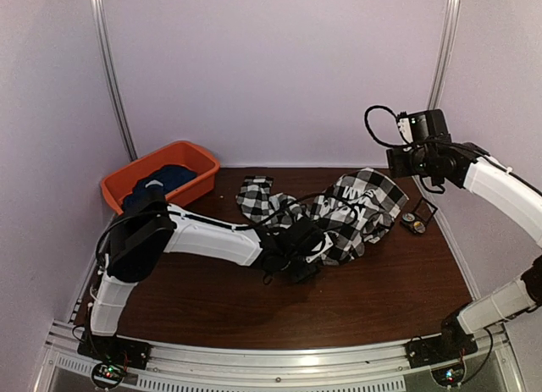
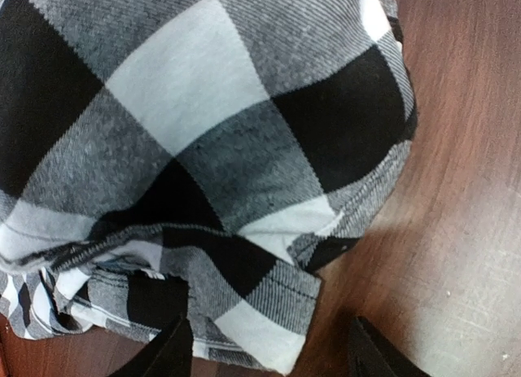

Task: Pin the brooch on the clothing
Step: Pick up the crumped clothing from the center of the board.

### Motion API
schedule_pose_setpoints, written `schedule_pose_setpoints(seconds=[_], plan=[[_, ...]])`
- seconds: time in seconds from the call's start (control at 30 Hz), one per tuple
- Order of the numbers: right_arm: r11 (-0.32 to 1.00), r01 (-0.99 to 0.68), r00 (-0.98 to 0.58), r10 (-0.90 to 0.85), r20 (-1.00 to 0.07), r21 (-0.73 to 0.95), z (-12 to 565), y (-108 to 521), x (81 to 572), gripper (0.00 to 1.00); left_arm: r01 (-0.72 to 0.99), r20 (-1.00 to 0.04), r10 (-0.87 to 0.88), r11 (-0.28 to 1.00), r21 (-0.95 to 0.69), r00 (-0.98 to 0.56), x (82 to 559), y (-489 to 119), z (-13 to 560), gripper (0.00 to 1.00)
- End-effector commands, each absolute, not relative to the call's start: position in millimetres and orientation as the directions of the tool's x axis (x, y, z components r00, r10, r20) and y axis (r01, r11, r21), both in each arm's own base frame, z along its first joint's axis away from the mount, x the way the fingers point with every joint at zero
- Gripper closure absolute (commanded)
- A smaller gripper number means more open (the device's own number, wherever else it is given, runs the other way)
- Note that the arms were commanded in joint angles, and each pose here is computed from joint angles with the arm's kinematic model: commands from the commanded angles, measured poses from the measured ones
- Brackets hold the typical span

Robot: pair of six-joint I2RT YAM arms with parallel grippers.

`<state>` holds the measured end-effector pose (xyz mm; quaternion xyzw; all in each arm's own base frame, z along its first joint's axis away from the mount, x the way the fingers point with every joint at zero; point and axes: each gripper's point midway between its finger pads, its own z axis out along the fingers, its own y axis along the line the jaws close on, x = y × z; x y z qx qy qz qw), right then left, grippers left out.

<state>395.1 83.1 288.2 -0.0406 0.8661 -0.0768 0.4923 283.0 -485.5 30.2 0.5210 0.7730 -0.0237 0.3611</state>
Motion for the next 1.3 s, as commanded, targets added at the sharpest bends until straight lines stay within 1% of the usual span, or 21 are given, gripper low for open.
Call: schedule_pose_setpoints(seconds=[0.0, 0.17, 0.2, 0.33, 0.4, 0.43, 0.47, 0.57, 0.73, 0.8, 0.87, 0.97, 1.1, 1.17, 1.27], plan=[[0.991, 0.004, -0.491, -0.115, -0.864, -0.134, 293.5, 83.5, 391.5, 0.28, 0.803, -0.531, 0.824, 0.448, 0.393, -0.199, 292.3, -482.4, 15.1, 0.37], [0.992, -0.001, -0.482, -0.11, -0.869, -0.125, 296.1, 84.2, 390.1, 0.29, 0.794, -0.492, 0.829, 0.478, 0.375, -0.267, 303.6, -473.1, -1.5, 0.54], [0.992, -0.002, -0.482, -0.109, -0.87, -0.123, 295.8, 84.6, 390.1, 0.29, 0.789, -0.495, 0.817, 0.501, 0.355, -0.296, 304.6, -471.2, -4.0, 0.57], [0.993, -0.007, -0.478, -0.105, -0.872, -0.116, 295.0, 85.6, 389.7, 0.29, 0.801, -0.483, 0.818, 0.5, 0.328, -0.312, 300.5, -468.1, -11.7, 0.72], [0.994, -0.011, -0.477, -0.101, -0.873, -0.109, 293.9, 87.0, 389.9, 0.29, 0.811, -0.477, 0.821, 0.493, 0.315, -0.314, 297.1, -467.7, -14.1, 0.88], [0.994, -0.015, -0.478, -0.101, -0.872, -0.107, 292.9, 88.0, 390.2, 0.29, 0.812, -0.475, 0.82, 0.495, 0.309, -0.319, 296.0, -467.3, -14.1, 0.98], [0.994, -0.023, -0.482, -0.102, -0.87, -0.104, 291.0, 89.4, 390.5, 0.29, 0.813, -0.477, 0.817, 0.498, 0.302, -0.323, 294.8, -466.7, -11.6, 1.0], [0.99, -0.074, -0.493, -0.137, -0.859, -0.116, 285.0, 97.2, 391.2, 0.3, 0.809, -0.504, 0.799, 0.513, 0.287, -0.328, 294.2, -465.2, 7.9, 1.0], [0.942, -0.298, -0.471, -0.287, -0.834, -0.156, 267.6, 135.2, 387.4, 0.31, 0.776, -0.569, 0.724, 0.591, 0.221, -0.39, 308.1, -444.7, 67.8, 1.0], [0.904, -0.388, -0.444, -0.352, -0.824, -0.178, 259.0, 154.1, 382.4, 0.31, 0.76, -0.598, 0.681, 0.626, 0.174, -0.424, 315.9, -432.0, 89.5, 1.0], [0.852, -0.49, -0.419, -0.418, -0.806, -0.187, 247.7, 176.9, 373.8, 0.31, 0.751, -0.602, 0.661, 0.644, 0.148, -0.448, 319.0, -418.0, 105.0, 1.0], [0.737, -0.638, -0.37, -0.547, -0.751, -0.223, 225.5, 211.7, 355.1, 0.32, 0.752, -0.568, 0.679, 0.642, 0.151, -0.465, 313.1, -399.8, 115.5, 1.0], [0.549, -0.793, -0.299, -0.73, -0.615, -0.266, 185.1, 244.5, 325.6, 0.35, 0.752, -0.486, 0.71, 0.642, 0.149, -0.509, 296.6, -372.2, 108.8, 1.0], [0.476, -0.838, -0.26, -0.779, -0.571, -0.268, 173.4, 254.7, 312.5, 0.35, 0.741, -0.462, 0.704, 0.657, 0.136, -0.539, 290.1, -356.9, 105.0, 1.0], [0.411, -0.877, -0.225, -0.809, -0.543, -0.249, 162.9, 261.7, 297.5, 0.33, 0.708, -0.447, 0.672, 0.697, 0.111, -0.591, 287.5, -332.3, 101.5, 1.0]])
